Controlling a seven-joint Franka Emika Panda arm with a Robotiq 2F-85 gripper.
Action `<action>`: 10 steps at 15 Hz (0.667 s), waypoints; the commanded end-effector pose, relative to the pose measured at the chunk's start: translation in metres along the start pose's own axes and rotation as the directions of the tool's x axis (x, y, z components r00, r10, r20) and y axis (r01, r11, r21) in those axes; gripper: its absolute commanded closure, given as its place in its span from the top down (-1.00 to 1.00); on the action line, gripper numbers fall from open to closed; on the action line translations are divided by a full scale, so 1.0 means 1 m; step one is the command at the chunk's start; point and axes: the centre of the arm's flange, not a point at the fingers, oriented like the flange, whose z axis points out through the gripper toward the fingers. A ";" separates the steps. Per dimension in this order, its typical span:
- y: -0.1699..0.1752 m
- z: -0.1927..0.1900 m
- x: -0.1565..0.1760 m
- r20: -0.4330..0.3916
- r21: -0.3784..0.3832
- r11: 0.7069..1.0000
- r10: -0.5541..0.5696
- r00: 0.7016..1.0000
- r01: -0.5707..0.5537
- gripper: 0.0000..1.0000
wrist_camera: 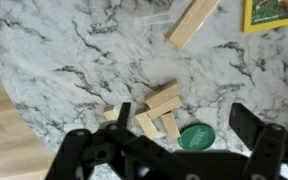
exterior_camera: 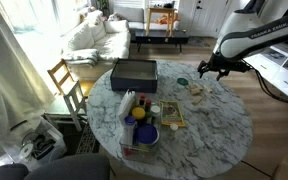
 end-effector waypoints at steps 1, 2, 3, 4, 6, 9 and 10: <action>0.008 -0.017 0.004 0.036 -0.006 0.984 -0.180 0.983 0.180 1.00; 0.006 -0.018 0.006 0.044 -0.013 0.977 -0.213 0.976 0.214 1.00; 0.005 -0.021 0.007 0.050 -0.013 0.968 -0.249 0.967 0.250 1.00; 0.003 -0.023 0.008 0.057 -0.012 0.959 -0.282 0.958 0.283 1.00; -0.003 -0.026 0.007 0.071 -0.002 0.941 -0.338 0.939 0.339 1.00; -0.015 -0.027 0.001 0.100 0.055 0.902 -0.431 0.897 0.428 1.00; -0.020 -0.026 -0.002 0.108 0.070 0.894 -0.448 0.888 0.442 1.00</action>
